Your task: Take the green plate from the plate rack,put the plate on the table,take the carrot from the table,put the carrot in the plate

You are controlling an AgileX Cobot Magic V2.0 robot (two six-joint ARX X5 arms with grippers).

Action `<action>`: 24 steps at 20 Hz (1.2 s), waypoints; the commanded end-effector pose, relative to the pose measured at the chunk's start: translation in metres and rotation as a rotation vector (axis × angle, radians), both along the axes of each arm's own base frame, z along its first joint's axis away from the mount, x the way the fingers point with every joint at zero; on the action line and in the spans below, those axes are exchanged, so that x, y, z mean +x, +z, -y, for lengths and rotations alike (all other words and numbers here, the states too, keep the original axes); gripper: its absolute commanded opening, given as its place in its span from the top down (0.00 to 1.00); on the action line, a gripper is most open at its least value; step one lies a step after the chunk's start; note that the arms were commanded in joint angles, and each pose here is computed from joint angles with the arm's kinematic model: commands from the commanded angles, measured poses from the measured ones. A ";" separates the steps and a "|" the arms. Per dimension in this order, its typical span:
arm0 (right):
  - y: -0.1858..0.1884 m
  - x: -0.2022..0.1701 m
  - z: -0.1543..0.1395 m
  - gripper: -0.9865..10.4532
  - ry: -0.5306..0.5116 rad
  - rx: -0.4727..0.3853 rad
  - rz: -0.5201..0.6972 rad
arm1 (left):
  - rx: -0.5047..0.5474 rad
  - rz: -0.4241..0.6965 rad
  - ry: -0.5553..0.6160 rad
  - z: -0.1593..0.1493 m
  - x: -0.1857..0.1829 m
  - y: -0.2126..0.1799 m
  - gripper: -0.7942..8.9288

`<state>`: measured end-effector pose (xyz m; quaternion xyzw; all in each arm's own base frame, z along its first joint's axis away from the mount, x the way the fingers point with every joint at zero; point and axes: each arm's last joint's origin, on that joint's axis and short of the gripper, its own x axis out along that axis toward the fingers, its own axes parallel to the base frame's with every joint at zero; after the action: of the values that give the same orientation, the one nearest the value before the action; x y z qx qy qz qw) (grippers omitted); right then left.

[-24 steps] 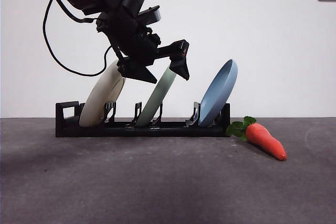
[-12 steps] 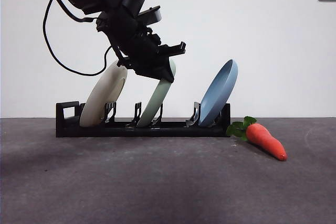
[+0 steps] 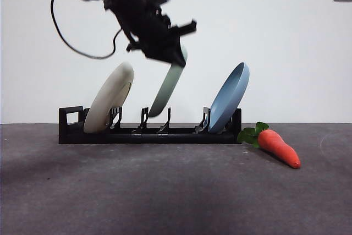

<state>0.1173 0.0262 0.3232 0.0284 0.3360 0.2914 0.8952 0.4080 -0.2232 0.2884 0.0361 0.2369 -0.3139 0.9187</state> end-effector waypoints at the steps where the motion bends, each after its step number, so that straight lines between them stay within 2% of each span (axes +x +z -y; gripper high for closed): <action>1: 0.001 0.000 0.000 0.34 -0.001 0.005 0.003 | -0.044 0.043 -0.046 -0.001 -0.011 0.032 0.93; 5: 0.002 0.001 0.000 0.34 -0.002 0.005 0.013 | -0.034 0.072 -0.123 -0.007 -0.051 0.079 0.93; 9: 0.002 0.001 0.000 0.34 -0.004 0.004 0.015 | 0.110 0.089 -0.232 -0.008 -0.113 0.114 0.93; 11: 0.002 0.001 0.000 0.34 -0.004 0.004 0.015 | 0.248 0.080 -0.253 -0.006 -0.141 0.118 0.93; 15: 0.003 0.001 0.000 0.34 -0.004 0.005 0.026 | 0.501 -0.006 -0.317 0.006 -0.176 0.103 0.92; 19: 0.003 0.002 0.000 0.34 -0.004 0.005 0.027 | 0.609 -0.036 -0.377 0.028 -0.196 0.069 0.92; 24: 0.000 0.007 -0.001 0.34 -0.004 0.003 0.005 | 0.757 -0.043 -0.383 0.042 -0.215 -0.013 0.92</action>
<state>0.1245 0.0269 0.3223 0.0286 0.3372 0.2911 0.8948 0.1934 -0.2644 0.2802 0.3994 0.3444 -0.3704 0.7647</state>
